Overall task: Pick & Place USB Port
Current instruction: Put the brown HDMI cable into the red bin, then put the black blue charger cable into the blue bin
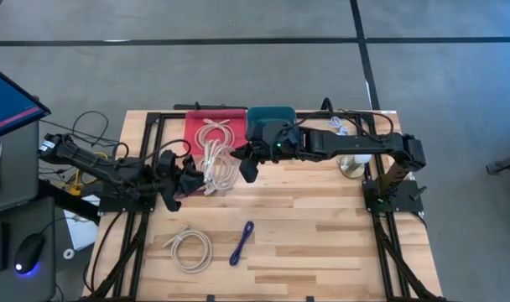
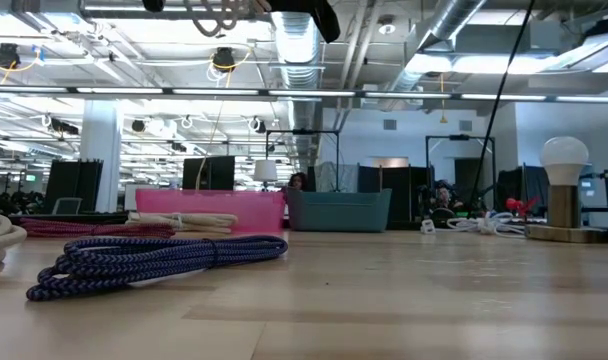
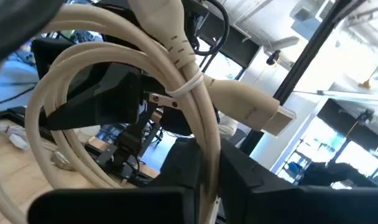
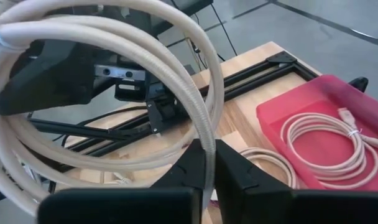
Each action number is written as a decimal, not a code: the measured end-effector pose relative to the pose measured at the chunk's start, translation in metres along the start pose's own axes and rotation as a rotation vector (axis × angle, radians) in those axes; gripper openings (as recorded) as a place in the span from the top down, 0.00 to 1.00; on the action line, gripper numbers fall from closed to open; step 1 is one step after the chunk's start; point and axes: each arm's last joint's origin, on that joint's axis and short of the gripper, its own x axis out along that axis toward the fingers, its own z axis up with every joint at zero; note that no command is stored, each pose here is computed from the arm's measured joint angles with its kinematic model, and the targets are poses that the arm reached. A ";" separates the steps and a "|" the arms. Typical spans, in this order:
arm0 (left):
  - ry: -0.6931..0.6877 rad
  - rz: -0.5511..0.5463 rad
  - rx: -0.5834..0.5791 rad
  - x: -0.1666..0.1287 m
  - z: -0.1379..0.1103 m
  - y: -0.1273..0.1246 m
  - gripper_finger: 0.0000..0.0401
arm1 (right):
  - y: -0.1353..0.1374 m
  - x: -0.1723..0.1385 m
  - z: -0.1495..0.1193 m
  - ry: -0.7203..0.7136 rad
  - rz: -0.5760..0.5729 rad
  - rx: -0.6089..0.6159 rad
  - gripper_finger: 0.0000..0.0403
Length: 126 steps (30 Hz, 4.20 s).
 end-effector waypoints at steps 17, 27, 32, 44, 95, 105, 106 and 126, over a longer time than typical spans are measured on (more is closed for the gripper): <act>-0.058 0.055 0.131 -0.002 0.012 0.009 0.96 | 0.010 -0.101 0.030 -0.003 0.128 0.000 0.70; 0.010 0.396 0.250 -0.005 0.012 0.045 0.96 | 0.031 -0.165 0.019 -0.085 -0.185 -0.097 0.73; -0.012 0.515 0.279 -0.005 0.019 0.064 0.96 | 0.038 -0.186 0.005 -0.075 -0.310 -0.116 0.75; 0.061 0.759 0.312 -0.010 0.030 0.119 0.96 | 0.048 -0.204 -0.027 -0.043 -0.481 -0.058 0.75; 0.362 1.015 0.096 0.002 -0.014 0.238 0.75 | 0.057 -0.208 -0.042 -0.063 -0.482 -0.034 0.75; 0.271 0.742 0.109 0.009 0.008 0.216 0.73 | 0.057 -0.209 -0.042 -0.060 -0.483 -0.038 0.75; 0.252 0.703 0.115 0.009 0.013 0.211 0.74 | 0.057 -0.209 -0.042 -0.060 -0.482 -0.039 0.75; -0.031 0.103 0.253 -0.013 0.046 0.061 0.96 | 0.058 -0.209 -0.042 -0.042 -0.478 -0.107 0.75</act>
